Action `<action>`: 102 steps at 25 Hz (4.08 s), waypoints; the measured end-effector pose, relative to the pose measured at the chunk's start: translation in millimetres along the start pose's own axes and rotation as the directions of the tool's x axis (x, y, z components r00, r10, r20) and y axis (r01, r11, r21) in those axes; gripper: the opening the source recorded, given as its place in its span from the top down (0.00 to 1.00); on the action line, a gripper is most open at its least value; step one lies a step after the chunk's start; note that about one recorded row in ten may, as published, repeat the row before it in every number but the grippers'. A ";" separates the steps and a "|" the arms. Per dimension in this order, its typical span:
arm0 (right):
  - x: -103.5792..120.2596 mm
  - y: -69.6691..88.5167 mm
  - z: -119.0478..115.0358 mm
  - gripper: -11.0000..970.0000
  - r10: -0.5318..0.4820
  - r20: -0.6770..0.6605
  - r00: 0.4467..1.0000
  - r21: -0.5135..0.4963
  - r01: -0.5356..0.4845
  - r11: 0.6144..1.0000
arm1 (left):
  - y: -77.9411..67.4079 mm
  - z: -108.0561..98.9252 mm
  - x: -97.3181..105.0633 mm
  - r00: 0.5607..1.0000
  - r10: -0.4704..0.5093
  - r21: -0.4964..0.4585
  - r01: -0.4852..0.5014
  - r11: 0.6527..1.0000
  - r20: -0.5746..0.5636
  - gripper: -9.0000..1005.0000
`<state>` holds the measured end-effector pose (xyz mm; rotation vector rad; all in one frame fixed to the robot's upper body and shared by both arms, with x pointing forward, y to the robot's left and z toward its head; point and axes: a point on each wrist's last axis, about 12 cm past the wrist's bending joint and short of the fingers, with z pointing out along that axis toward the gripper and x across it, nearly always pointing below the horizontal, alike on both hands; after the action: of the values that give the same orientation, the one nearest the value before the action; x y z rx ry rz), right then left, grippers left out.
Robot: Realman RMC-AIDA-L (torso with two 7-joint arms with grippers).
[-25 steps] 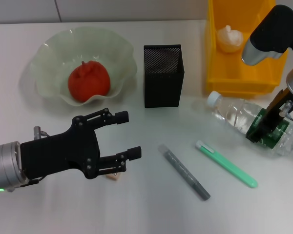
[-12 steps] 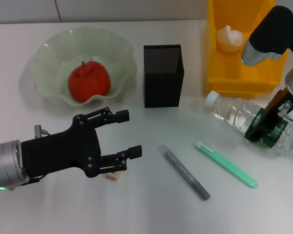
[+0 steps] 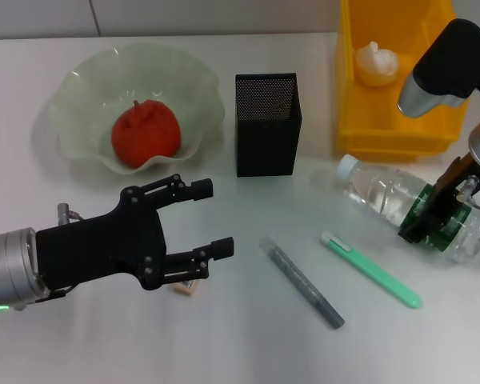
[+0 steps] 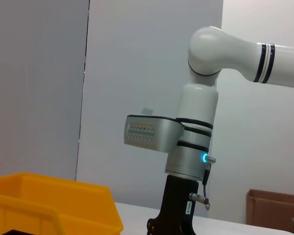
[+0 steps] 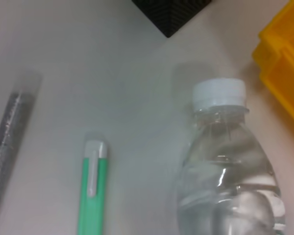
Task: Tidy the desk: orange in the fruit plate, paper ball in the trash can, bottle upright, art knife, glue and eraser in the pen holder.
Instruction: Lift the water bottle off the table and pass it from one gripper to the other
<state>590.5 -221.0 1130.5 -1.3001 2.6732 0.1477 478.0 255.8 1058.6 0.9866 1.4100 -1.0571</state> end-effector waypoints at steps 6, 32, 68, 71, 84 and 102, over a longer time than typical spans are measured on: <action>7.0 4.3 -4.8 0.26 -0.001 0.077 0.997 -0.026 0.003 1.000 | 0.7 0.4 -0.4 1.000 0.001 -0.002 -0.001 1.000 0.001 0.28; 50.1 30.2 -51.1 0.26 -0.064 0.507 0.860 -0.069 0.115 0.991 | -3.5 3.0 -24.6 0.984 -0.026 0.089 0.011 0.996 0.175 0.29; 35.7 68.8 -1.3 0.26 -0.045 0.913 0.404 -0.185 0.512 0.839 | 11.9 21.8 -45.3 0.930 -0.282 0.173 0.245 0.954 0.236 0.30; 34.1 68.0 -0.2 0.26 -0.036 0.914 0.404 -0.190 0.505 0.842 | 10.9 21.2 -45.3 0.932 -0.271 0.175 0.233 0.957 0.240 0.30; 22.7 75.0 12.0 0.26 -0.003 0.916 0.401 -0.216 0.498 0.840 | 6.8 22.6 -40.5 0.935 -0.239 0.167 0.200 0.965 0.262 0.30; 18.1 79.3 11.9 0.26 -0.003 0.918 0.397 -0.222 0.520 0.825 | 9.5 24.0 -39.4 0.941 -0.226 0.146 0.194 0.970 0.252 0.31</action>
<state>518.3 -184.2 1116.7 -1.2161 1.4633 1.1815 497.0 234.5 1096.0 0.7541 1.2585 -1.3927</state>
